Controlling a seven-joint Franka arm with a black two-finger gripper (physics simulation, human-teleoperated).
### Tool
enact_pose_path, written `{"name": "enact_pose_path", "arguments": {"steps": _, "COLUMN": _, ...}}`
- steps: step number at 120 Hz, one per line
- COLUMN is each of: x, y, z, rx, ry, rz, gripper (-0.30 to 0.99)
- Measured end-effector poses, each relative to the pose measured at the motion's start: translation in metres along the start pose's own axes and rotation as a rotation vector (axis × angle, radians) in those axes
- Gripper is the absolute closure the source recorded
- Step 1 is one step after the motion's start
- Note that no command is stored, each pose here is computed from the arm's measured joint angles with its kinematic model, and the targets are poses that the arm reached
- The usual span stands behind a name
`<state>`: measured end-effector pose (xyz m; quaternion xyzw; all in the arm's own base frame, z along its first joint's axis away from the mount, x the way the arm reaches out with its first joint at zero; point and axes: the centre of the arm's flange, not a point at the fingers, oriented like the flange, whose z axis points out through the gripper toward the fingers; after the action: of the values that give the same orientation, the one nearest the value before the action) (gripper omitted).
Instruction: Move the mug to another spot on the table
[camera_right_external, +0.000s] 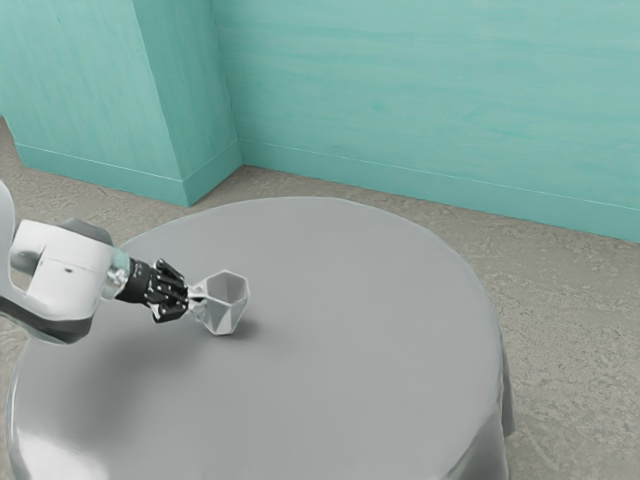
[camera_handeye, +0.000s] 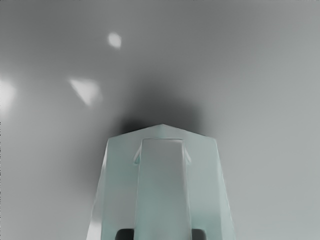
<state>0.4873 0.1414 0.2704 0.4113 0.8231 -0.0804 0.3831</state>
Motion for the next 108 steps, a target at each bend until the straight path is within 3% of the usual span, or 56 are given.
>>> {"name": "enact_pose_path", "arguments": {"steps": 20, "x": 0.004, "y": -0.002, "z": 0.003, "rx": 0.004, "ry": -0.003, "rz": 0.005, "gripper": 0.64}}
{"name": "enact_pose_path", "arguments": {"steps": 38, "x": 0.012, "y": -0.005, "z": 0.002, "rx": 0.003, "ry": -0.01, "rz": 0.002, "gripper": 0.33}}
{"name": "enact_pose_path", "arguments": {"steps": 58, "x": 0.019, "y": -0.011, "z": 0.001, "rx": 0.009, "ry": -0.011, "rz": 0.007, "gripper": 0.15}}
{"name": "enact_pose_path", "arguments": {"steps": 108, "x": 0.043, "y": -0.021, "z": -0.034, "rx": -0.022, "ry": -0.004, "rz": -0.006, "gripper": 0.02}}
